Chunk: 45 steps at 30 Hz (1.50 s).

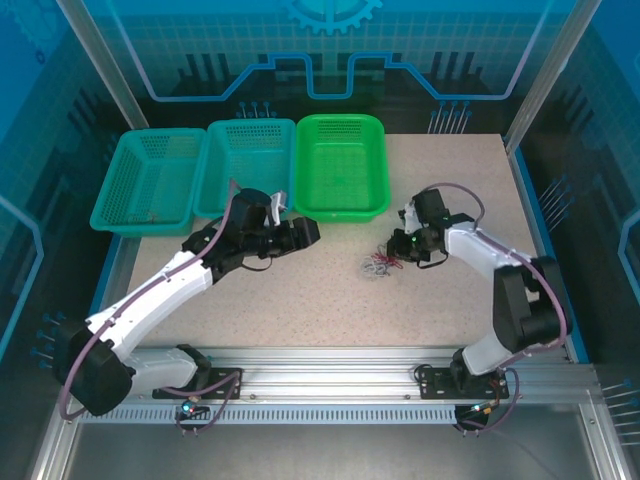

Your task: Untangle the cables

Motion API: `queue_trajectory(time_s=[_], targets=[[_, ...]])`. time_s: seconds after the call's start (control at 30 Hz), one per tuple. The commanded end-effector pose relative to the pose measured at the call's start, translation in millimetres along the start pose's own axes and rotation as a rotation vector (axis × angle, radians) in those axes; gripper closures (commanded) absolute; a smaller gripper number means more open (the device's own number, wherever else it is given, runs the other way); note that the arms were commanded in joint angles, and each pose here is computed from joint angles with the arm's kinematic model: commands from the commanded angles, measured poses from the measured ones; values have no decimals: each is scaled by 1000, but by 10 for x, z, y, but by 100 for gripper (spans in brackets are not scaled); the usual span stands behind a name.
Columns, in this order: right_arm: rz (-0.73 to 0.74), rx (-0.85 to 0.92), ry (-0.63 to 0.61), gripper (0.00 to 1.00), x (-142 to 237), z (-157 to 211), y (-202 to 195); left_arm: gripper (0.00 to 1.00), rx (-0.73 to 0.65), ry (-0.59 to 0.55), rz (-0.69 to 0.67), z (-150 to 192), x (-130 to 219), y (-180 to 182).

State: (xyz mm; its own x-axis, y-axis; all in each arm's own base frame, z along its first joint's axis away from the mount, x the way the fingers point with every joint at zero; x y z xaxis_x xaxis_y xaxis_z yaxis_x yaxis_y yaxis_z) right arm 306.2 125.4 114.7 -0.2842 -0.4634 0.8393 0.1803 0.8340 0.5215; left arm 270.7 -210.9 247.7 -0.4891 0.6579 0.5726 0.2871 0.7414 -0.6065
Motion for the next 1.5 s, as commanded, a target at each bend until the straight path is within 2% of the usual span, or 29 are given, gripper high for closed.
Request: queue_trajectory(time_s=[0.0, 0.07, 0.17, 0.37, 0.47, 0.63, 0.67, 0.77, 1.0, 1.2, 1.27, 1.47], targets=[[-269, 218, -25, 94, 343, 19, 533, 33, -54, -17, 82, -215, 82, -212], [-406, 294, -35, 95, 539, 69, 782, 35, -85, -12, 117, -293, 95, -305], [-527, 405, -63, 95, 773, 158, 1067, 37, -150, 0, 193, -381, 106, -468], [-594, 506, -93, 95, 980, 229, 1359, 51, -60, 57, 278, -448, -34, -577], [-629, 535, -95, 95, 1043, 239, 1475, 56, -60, 68, 299, -412, -120, -623], [-638, 539, -101, 95, 1081, 209, 1571, 79, -16, 58, 333, -352, -240, -610], [-629, 530, -104, 95, 1074, 190, 1569, 81, -15, 55, 343, -333, -250, -608], [-636, 523, -100, 95, 1074, 175, 1595, 80, -23, 55, 371, -275, -269, -598], [-646, 524, -91, 94, 1065, 169, 1644, 57, -19, 89, 439, -198, -319, -659], [-652, 520, -81, 94, 1033, 166, 1680, 53, -9, 76, 504, -197, -323, -739], [-658, 520, -82, 94, 1035, 166, 1698, 58, -3, 89, 491, -172, -349, -715], [-599, 491, -88, 94, 954, 134, 1630, 100, 11, 71, 412, -136, -354, -596]])
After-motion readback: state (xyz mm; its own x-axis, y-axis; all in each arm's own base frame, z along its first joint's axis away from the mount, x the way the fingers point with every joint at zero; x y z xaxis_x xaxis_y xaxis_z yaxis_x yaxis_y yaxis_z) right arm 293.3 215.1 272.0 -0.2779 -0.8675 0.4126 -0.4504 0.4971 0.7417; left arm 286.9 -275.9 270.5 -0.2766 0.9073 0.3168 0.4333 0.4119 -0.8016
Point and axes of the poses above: each hand's point on the last joint's axis, 136 mm out from that joint toward the fingers, its own x axis back along the fingers, its own y axis along the line the jaws close on, z = x × y, the point moved 4 cm from there along x, back along the fingers, and after that the axes turned 14 degrees about -x, right-handed, at the moved point
